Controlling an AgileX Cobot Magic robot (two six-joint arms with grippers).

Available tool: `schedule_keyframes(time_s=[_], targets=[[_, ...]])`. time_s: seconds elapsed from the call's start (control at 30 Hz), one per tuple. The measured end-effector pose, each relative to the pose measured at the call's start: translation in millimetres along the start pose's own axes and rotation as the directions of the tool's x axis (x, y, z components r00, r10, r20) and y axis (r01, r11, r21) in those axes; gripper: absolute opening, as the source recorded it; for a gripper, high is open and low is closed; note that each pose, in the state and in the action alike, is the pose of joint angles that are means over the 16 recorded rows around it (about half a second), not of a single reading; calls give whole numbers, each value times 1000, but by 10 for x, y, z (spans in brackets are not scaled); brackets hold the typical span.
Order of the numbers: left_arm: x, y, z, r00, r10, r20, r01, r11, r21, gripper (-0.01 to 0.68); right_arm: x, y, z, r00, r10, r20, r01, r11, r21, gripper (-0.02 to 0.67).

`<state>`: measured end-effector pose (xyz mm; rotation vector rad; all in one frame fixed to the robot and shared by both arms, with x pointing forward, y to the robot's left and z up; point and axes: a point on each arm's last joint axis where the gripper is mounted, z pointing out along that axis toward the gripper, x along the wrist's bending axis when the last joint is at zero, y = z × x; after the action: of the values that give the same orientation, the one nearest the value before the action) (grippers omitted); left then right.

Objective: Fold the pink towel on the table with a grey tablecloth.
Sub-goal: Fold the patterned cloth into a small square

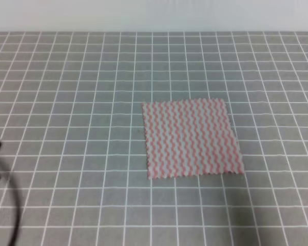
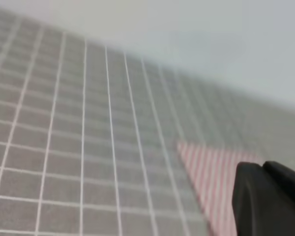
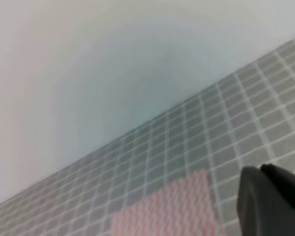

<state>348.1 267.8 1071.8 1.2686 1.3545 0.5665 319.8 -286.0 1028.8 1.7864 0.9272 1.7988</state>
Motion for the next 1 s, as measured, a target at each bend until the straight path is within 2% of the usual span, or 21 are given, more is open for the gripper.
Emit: schedule_keyframes(time_s=[0.13,0.27,0.37,0.47,0.57,0.7,0.87,0.93,1.0], targets=[[-53,177,339,995,95,33,-100,979,176,-2,76,105,129,993,-119,26,119,993,27,-17],[-69,263,686,986,142,89,-164,931,326,-2,187,203,315,971,-239,20,236,967,97,-16],[-79,278,937,978,161,136,-204,887,415,-2,287,258,509,951,-308,-15,306,935,182,-16],[-101,268,1164,968,180,177,-245,843,480,-2,412,280,753,922,-375,-103,387,869,309,-16],[-136,231,1369,957,202,211,-285,798,531,-2,515,272,1058,894,-402,-199,448,772,450,-16],[-222,175,1601,936,248,250,-350,736,579,-2,570,178,1501,880,-390,-272,468,611,638,-16],[-355,128,1822,906,310,288,-423,670,610,-2,536,-125,2020,860,-416,-295,443,321,837,-16],[-394,120,1884,898,327,293,-439,653,617,-2,502,-271,2193,842,-453,-294,422,213,881,-16],[-427,116,1934,892,341,296,-451,640,623,-2,473,-413,2338,818,-497,-292,402,129,907,-16]])
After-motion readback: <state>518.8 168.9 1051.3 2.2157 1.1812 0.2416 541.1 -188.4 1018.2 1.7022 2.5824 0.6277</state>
